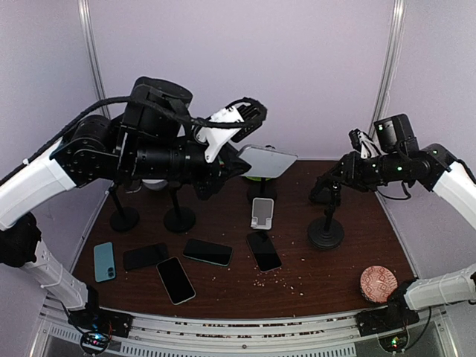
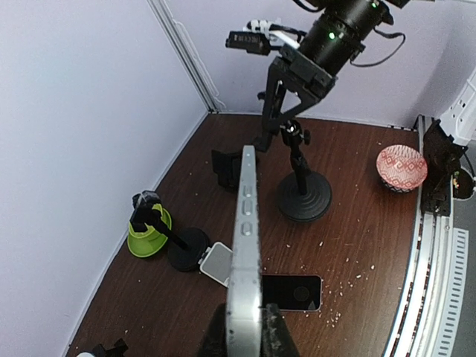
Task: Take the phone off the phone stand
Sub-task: Place the phone stand at the center of the board.
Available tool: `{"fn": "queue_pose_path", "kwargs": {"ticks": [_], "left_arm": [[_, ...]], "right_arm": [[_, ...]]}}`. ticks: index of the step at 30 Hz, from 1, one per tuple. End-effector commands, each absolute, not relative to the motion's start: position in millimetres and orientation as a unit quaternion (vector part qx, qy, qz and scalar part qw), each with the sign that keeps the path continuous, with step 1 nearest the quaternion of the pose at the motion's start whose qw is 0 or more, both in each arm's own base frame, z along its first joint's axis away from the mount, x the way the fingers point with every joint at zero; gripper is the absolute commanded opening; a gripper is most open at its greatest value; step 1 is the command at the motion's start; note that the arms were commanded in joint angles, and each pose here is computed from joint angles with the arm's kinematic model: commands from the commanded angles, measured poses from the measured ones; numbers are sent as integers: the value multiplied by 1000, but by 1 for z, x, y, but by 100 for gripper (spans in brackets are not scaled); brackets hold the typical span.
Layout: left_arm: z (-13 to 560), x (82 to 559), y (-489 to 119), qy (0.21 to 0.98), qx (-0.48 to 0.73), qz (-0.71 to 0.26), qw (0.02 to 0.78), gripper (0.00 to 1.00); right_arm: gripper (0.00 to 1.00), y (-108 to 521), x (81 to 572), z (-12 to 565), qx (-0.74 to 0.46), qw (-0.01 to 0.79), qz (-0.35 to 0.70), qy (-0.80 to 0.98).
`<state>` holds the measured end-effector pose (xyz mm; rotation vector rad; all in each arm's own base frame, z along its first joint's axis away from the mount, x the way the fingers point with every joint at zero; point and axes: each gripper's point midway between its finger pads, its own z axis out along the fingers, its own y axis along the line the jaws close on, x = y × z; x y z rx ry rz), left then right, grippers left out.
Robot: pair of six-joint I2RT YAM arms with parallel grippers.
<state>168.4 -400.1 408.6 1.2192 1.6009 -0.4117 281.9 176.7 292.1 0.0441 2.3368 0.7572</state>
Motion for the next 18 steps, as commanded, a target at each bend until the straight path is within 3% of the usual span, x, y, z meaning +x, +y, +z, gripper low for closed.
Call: {"fn": "queue_pose_path", "kwargs": {"ticks": [1,18], "left_arm": [[427,169,-392,665,478,-187,543,0],[395,168,-384,686,488,-168,513,0]], "right_arm": [[0,171,301,336,11,397,310,864],[0,148,366,335,80,398,365,838]]}}
